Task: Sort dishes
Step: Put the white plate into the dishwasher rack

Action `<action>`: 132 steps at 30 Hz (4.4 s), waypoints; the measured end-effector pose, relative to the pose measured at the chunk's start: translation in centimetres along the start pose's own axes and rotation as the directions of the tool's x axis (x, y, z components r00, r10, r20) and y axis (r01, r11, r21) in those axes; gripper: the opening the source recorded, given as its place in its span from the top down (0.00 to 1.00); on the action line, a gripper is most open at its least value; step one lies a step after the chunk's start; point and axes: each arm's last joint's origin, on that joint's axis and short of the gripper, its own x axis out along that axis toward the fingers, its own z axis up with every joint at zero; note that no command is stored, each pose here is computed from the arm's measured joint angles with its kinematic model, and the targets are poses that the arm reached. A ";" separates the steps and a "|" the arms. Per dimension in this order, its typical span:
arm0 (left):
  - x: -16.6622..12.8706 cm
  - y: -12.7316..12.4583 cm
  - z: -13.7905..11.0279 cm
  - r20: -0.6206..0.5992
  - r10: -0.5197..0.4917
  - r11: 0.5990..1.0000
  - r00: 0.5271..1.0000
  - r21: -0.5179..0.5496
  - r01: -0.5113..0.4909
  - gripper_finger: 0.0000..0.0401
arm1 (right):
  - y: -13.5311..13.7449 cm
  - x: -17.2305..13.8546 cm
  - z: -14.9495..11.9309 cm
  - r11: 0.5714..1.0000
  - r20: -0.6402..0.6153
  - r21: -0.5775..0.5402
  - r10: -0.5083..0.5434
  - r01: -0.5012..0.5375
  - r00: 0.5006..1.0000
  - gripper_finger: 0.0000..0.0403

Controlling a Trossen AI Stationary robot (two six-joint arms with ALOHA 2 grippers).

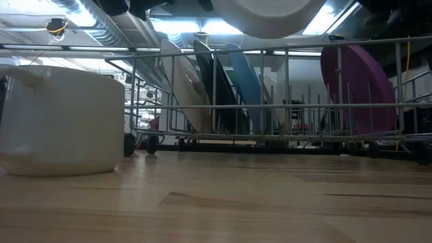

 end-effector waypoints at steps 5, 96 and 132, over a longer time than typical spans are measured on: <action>0.1 -0.1 0.1 0.013 0.015 1.000 1.000 0.004 -0.015 0.90 | 0.1 0.0 0.0 1.000 0.001 -0.003 0.018 -0.018 1.000 0.69; 13.2 17.3 -2.9 -0.074 0.833 0.411 0.548 -0.581 -0.703 0.91 | 2.2 -14.1 2.7 -0.105 0.076 -0.605 -0.994 0.789 -0.073 0.69; 13.2 17.3 -3.1 -0.090 0.833 0.405 0.546 -0.574 -0.712 0.93 | -0.6 -13.3 -1.6 -0.058 -0.197 -0.678 -0.946 0.732 -0.257 0.69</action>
